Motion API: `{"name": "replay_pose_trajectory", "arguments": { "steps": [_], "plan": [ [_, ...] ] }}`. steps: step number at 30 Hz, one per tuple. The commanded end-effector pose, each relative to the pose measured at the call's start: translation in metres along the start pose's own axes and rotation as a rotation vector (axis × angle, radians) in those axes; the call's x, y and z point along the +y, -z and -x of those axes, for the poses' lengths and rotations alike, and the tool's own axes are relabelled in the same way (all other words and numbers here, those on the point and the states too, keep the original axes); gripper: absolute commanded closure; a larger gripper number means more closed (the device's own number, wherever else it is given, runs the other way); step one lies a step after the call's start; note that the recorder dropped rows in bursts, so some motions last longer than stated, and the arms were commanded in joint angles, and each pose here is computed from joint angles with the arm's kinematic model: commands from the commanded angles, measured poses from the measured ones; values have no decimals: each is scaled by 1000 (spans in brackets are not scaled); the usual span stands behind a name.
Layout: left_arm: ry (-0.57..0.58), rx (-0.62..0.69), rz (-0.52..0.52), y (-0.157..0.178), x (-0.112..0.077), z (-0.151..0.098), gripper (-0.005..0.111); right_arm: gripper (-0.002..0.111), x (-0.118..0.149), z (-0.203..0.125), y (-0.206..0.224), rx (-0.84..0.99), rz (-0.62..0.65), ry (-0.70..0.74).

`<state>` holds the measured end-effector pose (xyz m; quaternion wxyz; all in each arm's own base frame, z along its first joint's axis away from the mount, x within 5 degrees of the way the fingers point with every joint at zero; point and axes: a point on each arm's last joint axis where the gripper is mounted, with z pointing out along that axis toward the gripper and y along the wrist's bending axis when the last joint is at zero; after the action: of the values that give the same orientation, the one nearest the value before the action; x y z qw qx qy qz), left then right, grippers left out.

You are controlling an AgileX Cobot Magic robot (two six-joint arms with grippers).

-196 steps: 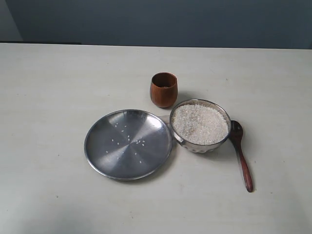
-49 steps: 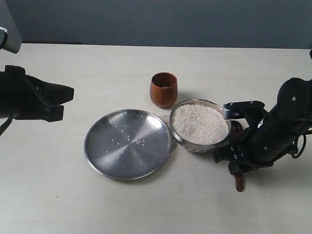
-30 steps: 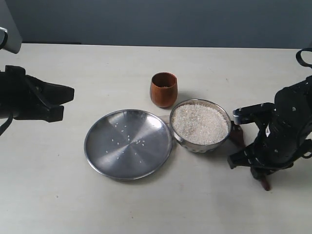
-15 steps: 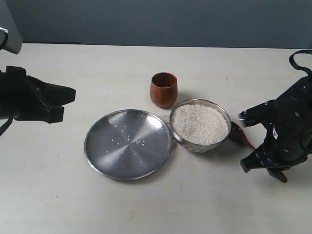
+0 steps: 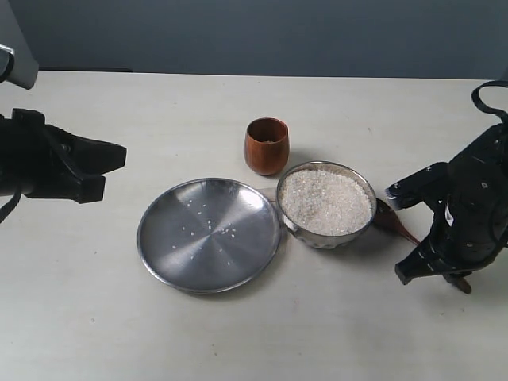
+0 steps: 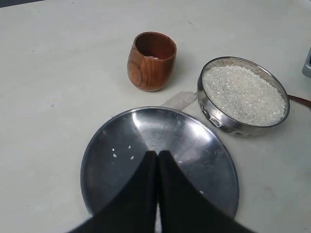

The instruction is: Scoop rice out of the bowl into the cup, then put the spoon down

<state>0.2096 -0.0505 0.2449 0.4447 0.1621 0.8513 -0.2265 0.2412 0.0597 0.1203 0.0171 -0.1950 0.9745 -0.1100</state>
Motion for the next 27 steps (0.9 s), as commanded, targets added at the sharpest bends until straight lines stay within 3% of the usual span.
{"name": "replay_pose_trajectory", "arguments": {
  "steps": [1, 11, 15, 21, 27],
  "plan": [
    [-5, -2, -9, -1, -1, 2, 106, 102, -5, -2, -1, -6, 38, -68],
    [-5, -2, -9, -1, -1, 2, 106, 103, -14, -6, 55, -293, 46, -44],
    [-5, -1, -11, -1, -2, 2, 106, 109, -8, -21, 89, -490, 88, 202],
    [-5, -1, -12, -1, -2, 2, 106, 109, -33, -49, 87, -615, 52, -8],
    [-5, -1, -13, -1, -2, 2, 106, 109, -42, -56, 78, -657, 13, -77]
  ]
}}
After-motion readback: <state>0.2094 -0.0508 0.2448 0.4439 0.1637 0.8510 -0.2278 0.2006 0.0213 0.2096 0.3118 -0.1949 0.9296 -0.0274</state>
